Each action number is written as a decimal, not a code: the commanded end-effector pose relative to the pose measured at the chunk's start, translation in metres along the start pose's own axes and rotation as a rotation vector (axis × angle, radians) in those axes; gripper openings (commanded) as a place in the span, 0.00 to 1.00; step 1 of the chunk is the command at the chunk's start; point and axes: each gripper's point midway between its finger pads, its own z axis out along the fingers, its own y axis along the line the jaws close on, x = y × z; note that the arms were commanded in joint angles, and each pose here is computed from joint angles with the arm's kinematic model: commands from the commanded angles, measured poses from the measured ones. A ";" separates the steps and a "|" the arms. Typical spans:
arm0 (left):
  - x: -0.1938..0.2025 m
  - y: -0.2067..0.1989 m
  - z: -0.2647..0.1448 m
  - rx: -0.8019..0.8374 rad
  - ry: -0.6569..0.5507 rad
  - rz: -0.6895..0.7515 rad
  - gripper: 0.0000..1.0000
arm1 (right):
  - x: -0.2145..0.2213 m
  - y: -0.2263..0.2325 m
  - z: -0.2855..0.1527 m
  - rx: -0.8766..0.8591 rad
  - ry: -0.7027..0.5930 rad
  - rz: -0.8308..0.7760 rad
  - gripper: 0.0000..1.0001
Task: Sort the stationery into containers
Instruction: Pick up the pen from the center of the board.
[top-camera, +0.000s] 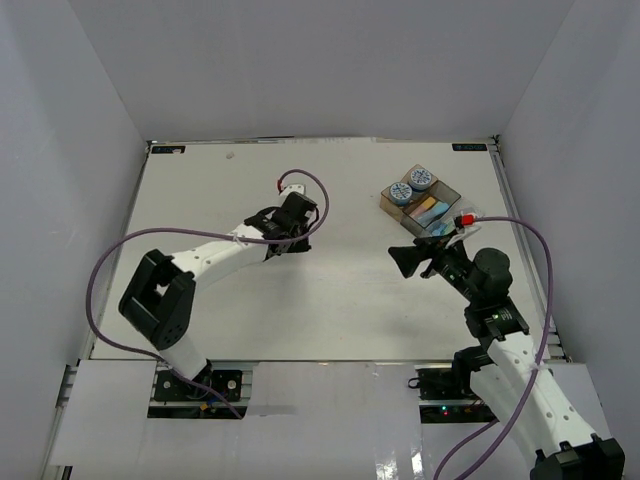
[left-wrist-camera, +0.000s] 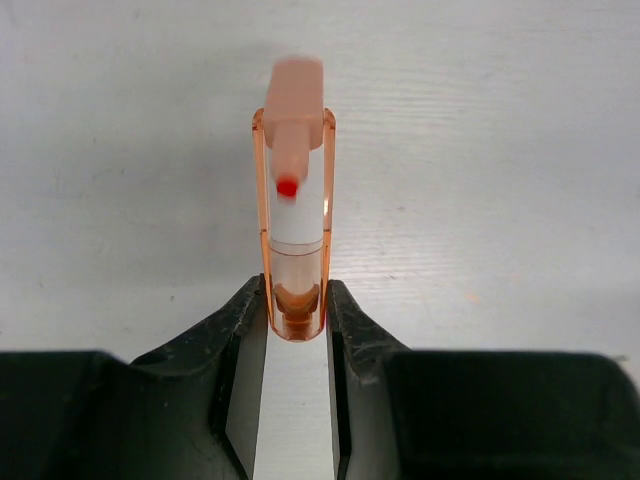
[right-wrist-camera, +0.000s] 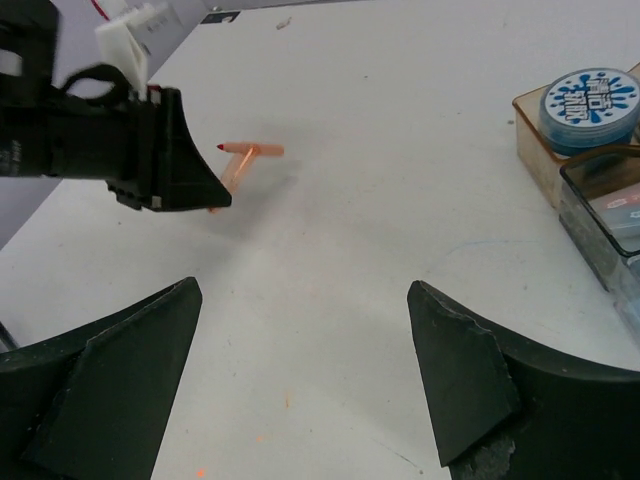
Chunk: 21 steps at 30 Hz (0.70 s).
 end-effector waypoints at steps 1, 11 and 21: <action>-0.050 -0.033 -0.047 0.239 -0.198 0.188 0.28 | -0.013 0.020 0.007 -0.096 0.007 -0.003 0.90; -0.080 -0.070 -0.112 0.561 -0.480 0.673 0.23 | -0.030 0.020 0.040 -0.103 0.106 0.045 0.97; -0.096 -0.095 -0.147 0.697 -0.548 0.704 0.26 | -0.001 0.033 0.070 -0.166 0.195 0.099 0.95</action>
